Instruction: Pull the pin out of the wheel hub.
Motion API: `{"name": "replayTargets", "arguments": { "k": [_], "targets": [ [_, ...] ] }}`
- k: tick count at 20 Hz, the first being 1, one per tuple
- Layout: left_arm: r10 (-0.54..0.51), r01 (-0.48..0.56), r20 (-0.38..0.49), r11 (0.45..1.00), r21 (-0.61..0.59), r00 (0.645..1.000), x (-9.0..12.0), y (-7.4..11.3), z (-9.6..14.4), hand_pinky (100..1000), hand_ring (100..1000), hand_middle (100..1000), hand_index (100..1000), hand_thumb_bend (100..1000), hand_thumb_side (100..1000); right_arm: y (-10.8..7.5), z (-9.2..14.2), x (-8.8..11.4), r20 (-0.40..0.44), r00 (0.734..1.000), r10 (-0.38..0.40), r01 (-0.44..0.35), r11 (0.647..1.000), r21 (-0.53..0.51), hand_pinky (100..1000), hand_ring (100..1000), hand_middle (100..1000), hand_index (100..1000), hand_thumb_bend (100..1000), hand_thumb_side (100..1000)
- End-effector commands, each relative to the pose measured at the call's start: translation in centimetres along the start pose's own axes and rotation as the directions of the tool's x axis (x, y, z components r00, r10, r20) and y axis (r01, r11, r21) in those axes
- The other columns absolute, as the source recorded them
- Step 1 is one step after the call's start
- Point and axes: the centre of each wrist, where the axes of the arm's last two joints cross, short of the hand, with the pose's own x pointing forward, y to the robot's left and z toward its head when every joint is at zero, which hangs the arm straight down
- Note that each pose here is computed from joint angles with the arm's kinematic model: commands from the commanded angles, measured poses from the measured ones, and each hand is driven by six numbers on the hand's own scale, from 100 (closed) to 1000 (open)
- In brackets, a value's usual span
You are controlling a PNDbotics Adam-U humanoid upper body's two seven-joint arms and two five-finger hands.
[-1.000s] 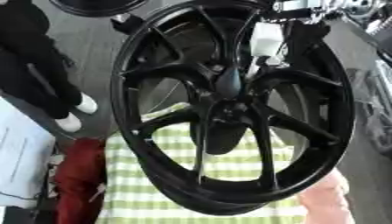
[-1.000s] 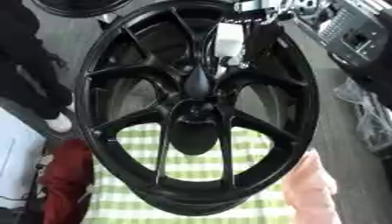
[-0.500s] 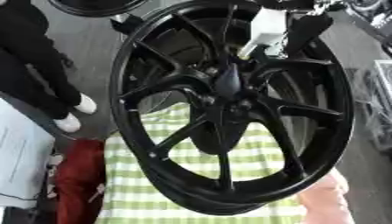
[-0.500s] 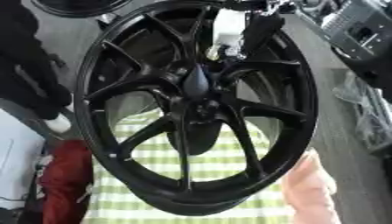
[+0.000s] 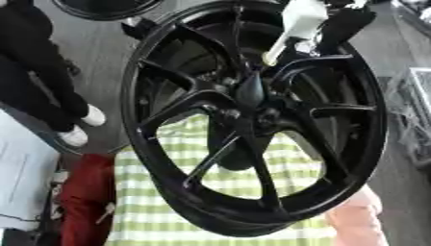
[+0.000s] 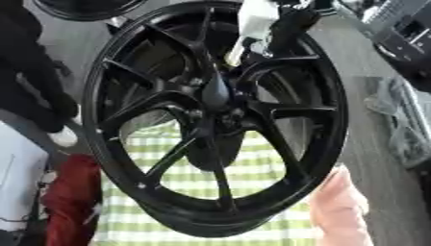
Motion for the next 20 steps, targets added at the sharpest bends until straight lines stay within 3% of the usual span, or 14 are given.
{"name": "replayTargets", "arguments": {
  "k": [1,8,13,17,20],
  "targets": [
    [-0.024,0.024,0.024,1.0,-0.003,0.999,0.6,0.6,-0.4,798,733,810,735,377,617,-1.7,2.4,-0.4,-0.018,1.0,0.007,-0.008,0.998,-0.06,656,523,330,554,100,297],
    [-0.033,0.034,0.027,0.999,-0.003,0.999,0.7,0.7,-0.4,799,733,810,734,377,614,-1.8,5.8,-2.2,-0.061,0.998,-0.029,0.023,0.994,-0.105,660,522,330,555,100,289],
    [-0.048,0.048,0.032,0.999,0.004,0.998,0.8,1.0,-0.5,799,733,811,734,376,614,0.0,10.7,-6.0,-0.181,0.978,-0.104,0.077,0.986,-0.15,666,523,332,557,100,293],
    [-0.046,0.046,0.039,0.999,0.009,0.998,0.9,1.0,-0.6,798,733,811,734,375,612,2.3,15.4,-9.2,-0.311,0.93,-0.197,0.133,0.967,-0.216,667,522,332,558,100,276],
    [-0.044,0.043,0.045,0.999,0.021,0.998,1.0,1.1,-0.6,799,733,811,734,375,611,4.5,18.5,-13.3,-0.448,0.837,-0.314,0.187,0.934,-0.305,673,529,340,564,100,283]
  ]
}}
